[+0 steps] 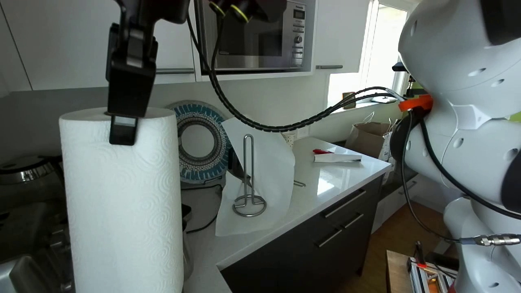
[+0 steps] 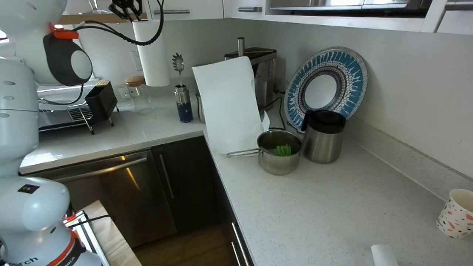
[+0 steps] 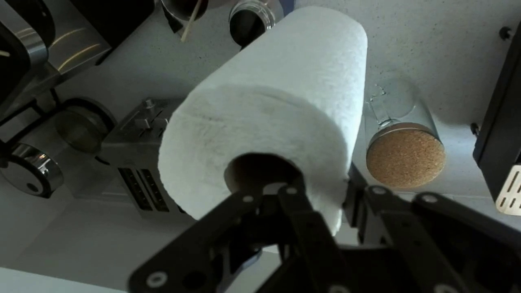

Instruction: Move the kitchen paper roll to the left side of the kitchen counter

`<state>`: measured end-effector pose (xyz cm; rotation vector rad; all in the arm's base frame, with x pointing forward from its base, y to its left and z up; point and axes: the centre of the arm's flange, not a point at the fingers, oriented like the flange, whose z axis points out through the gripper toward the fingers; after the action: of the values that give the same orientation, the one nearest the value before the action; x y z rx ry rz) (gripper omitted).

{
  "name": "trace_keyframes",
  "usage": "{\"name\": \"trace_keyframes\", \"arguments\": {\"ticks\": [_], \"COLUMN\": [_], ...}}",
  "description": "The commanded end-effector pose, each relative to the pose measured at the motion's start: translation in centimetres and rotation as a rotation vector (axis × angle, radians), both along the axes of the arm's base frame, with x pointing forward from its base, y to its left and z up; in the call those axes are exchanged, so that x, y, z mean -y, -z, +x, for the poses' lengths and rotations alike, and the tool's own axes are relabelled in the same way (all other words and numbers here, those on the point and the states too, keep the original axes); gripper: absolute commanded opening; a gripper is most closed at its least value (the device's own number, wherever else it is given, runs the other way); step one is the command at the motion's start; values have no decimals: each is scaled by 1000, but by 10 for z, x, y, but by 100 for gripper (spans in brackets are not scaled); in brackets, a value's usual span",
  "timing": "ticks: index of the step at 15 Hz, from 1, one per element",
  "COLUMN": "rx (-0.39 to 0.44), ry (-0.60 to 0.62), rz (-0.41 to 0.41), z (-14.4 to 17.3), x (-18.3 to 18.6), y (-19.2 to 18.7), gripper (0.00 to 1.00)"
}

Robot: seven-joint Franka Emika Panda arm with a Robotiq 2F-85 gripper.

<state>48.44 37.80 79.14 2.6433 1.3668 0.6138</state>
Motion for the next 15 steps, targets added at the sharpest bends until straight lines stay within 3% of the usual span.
{"name": "trace_keyframes", "arguments": {"ticks": [1, 6, 12, 15], "rx": [1, -40, -95, -8], "ry": [0, 144, 207, 54], "rz": [1, 9, -24, -67], "z": [-1, 6, -8, -40], "x": [0, -13, -59, -59], "y": [-1, 49, 94, 95], "gripper": [7, 7, 7, 7]}}
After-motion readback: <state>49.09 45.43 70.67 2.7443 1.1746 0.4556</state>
